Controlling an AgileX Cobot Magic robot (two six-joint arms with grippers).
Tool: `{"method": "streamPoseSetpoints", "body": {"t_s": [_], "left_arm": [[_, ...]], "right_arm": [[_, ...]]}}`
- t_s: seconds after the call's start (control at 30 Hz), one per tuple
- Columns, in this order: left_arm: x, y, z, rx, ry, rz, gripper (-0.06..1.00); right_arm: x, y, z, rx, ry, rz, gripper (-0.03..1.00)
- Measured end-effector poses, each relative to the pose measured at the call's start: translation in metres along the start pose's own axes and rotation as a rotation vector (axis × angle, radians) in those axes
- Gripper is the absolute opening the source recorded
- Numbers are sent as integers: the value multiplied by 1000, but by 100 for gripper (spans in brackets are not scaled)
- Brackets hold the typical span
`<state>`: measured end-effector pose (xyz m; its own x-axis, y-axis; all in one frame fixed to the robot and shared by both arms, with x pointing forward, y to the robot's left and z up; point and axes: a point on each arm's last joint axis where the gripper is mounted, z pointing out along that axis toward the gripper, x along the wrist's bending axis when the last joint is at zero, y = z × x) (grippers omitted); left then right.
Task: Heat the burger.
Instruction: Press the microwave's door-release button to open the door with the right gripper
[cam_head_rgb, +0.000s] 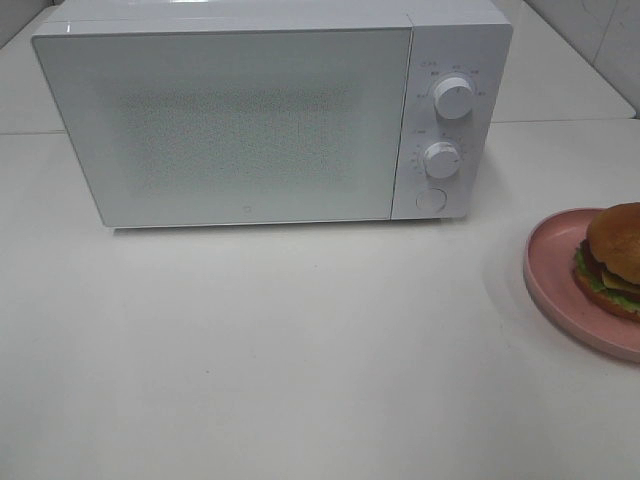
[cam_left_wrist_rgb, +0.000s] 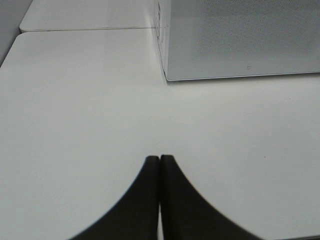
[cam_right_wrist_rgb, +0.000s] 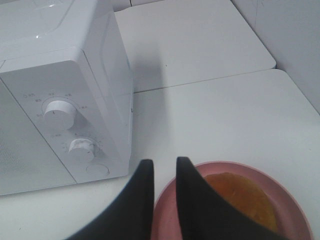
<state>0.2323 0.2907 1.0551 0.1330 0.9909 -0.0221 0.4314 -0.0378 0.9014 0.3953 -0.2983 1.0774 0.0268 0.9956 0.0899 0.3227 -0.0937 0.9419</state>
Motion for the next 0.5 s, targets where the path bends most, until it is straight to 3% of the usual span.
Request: {"method": "streamPoseSetpoints", "body": {"t_s": [0.07, 0.13, 0.37, 0.5], "left_arm": [[0, 0, 0, 0, 0, 0, 0], [0, 0, 0, 0, 0, 0, 0], [0, 0, 0, 0, 0, 0, 0], [0, 0, 0, 0, 0, 0, 0]], "right_arm": [[0, 0, 4, -2, 0, 0, 13], [0, 1, 20, -15, -1, 0, 3], [5, 2, 37, -65, 28, -8, 0], [28, -4, 55, -64, 134, -40, 0]]}}
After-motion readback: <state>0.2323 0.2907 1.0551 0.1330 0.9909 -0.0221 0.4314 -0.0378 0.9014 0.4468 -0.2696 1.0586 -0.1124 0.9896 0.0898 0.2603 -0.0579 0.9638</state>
